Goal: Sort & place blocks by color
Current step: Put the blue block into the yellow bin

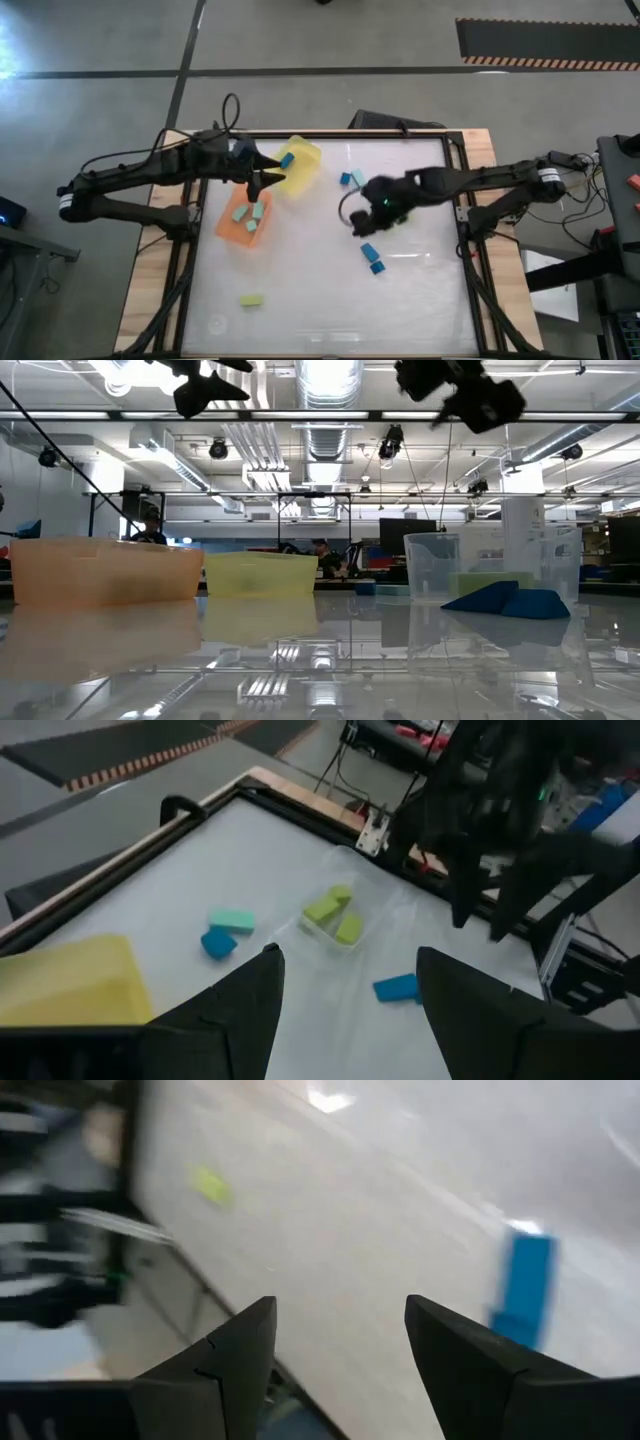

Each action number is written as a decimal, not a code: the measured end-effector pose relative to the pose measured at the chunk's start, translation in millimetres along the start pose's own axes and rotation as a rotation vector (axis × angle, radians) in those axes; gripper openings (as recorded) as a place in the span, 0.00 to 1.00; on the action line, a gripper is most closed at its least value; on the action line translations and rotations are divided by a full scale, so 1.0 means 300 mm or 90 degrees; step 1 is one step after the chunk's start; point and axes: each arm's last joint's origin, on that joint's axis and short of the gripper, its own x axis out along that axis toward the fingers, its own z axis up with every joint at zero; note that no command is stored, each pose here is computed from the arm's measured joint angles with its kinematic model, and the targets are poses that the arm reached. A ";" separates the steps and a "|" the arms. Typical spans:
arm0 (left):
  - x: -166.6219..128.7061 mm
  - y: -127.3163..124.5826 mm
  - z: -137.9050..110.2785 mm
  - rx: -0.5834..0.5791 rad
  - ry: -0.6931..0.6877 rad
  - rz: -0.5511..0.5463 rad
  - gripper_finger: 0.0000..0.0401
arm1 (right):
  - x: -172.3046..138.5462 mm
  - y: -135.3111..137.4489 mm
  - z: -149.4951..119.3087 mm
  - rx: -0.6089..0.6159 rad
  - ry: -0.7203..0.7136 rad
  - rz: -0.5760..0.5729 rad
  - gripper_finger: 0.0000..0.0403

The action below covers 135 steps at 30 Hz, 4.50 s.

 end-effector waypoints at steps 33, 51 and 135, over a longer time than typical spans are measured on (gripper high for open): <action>0.011 0.001 0.000 0.039 0.002 -0.003 0.53 | 0.488 -0.185 -0.037 -0.036 0.192 -0.388 0.53; 0.011 0.002 0.001 0.036 -0.003 0.007 0.53 | 0.519 -0.198 -0.032 -0.055 0.188 -0.399 0.30; 0.263 -0.110 0.125 -0.108 -0.244 -0.363 0.47 | -0.213 0.201 0.142 -0.520 -0.450 0.226 0.29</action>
